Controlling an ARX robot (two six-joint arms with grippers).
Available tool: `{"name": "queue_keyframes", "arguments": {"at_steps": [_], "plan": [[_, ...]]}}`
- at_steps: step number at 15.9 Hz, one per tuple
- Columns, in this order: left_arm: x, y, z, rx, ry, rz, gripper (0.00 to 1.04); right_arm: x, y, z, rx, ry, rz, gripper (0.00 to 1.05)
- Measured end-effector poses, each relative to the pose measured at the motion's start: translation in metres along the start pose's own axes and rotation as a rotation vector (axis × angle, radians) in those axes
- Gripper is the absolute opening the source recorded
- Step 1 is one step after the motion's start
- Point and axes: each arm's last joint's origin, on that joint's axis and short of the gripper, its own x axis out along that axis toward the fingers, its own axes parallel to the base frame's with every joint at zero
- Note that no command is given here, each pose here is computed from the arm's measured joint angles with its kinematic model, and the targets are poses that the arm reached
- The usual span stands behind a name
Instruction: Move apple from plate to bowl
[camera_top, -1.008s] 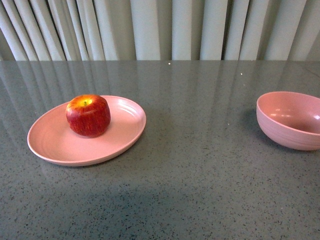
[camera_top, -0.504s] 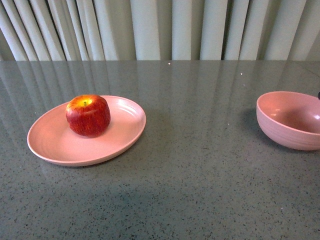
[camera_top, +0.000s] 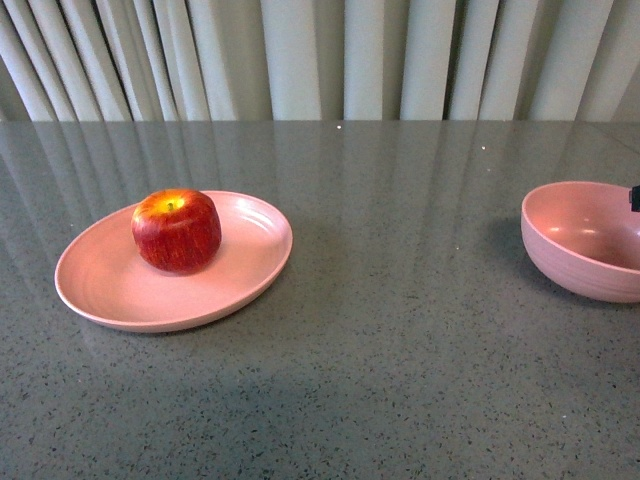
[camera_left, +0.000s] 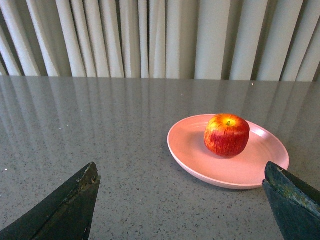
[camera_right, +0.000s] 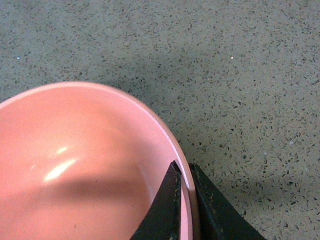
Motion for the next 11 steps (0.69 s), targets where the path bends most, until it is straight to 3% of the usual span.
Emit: {"name": "queue_keyframes", "arguments": {"at_steps": [11], "plan": [[0.000,0.000,0.000,0.000,0.000,0.000,0.98,-0.032,0.012,0.025,0.031,-0.077,0.067,0.03]]}}
